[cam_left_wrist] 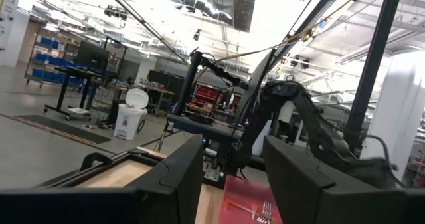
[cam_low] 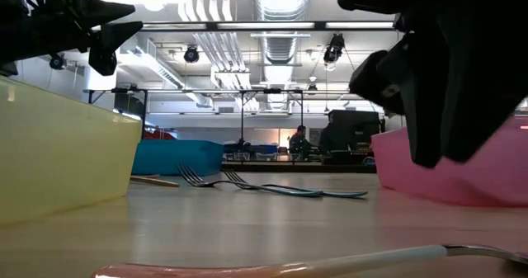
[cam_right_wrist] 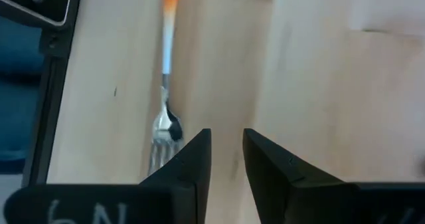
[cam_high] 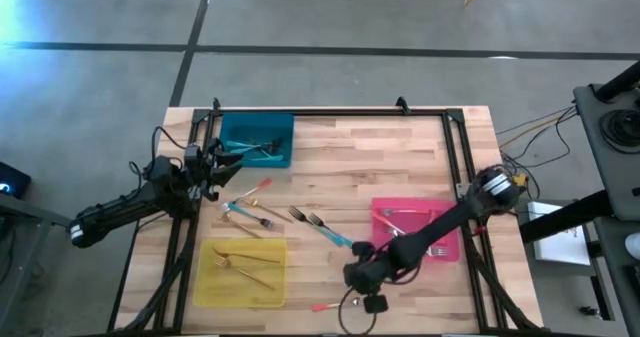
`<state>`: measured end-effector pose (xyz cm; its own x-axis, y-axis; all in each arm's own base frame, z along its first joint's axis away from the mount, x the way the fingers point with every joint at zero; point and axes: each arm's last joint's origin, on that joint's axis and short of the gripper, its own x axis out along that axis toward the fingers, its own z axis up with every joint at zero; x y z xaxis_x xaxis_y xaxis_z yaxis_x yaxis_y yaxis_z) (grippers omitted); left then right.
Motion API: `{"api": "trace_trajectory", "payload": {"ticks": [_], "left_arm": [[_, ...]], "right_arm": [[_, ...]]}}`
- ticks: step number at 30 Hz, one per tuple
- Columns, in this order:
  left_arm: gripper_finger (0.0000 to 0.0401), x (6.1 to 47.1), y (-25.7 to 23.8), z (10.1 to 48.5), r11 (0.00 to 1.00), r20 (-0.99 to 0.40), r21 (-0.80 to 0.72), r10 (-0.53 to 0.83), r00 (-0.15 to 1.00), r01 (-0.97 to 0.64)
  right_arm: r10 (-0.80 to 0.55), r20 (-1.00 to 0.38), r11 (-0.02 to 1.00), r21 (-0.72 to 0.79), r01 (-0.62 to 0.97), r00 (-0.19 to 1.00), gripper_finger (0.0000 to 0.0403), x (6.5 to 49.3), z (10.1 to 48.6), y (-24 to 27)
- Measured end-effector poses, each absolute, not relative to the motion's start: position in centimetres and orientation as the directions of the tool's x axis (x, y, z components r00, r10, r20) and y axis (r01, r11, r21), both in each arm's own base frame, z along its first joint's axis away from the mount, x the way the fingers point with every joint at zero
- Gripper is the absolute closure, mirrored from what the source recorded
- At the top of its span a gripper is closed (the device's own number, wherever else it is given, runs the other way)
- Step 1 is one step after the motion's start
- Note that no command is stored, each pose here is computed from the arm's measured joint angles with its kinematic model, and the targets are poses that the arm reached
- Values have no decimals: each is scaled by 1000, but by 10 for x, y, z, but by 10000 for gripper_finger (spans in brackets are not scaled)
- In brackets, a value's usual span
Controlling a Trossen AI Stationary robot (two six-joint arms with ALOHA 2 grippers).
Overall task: Sort silverware by color (type)
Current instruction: Put the orange fork into the red bin
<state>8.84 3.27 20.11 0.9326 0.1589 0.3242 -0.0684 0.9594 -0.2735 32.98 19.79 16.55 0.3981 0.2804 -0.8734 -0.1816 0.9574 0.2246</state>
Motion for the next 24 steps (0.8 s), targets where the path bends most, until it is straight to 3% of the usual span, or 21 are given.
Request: {"api": "trace_trajectory", "payload": {"ticks": [6,24], "left_arm": [[260,88,33,201,959,324,-273,159,933,-68],[260,88,33,201,959,323,-274,159,933,-69]], "right_arm": [[325,-881,928,226,-297,345,327,347,147,223],[356,-865,912,238,-335,354,321,357,151,237]]}}
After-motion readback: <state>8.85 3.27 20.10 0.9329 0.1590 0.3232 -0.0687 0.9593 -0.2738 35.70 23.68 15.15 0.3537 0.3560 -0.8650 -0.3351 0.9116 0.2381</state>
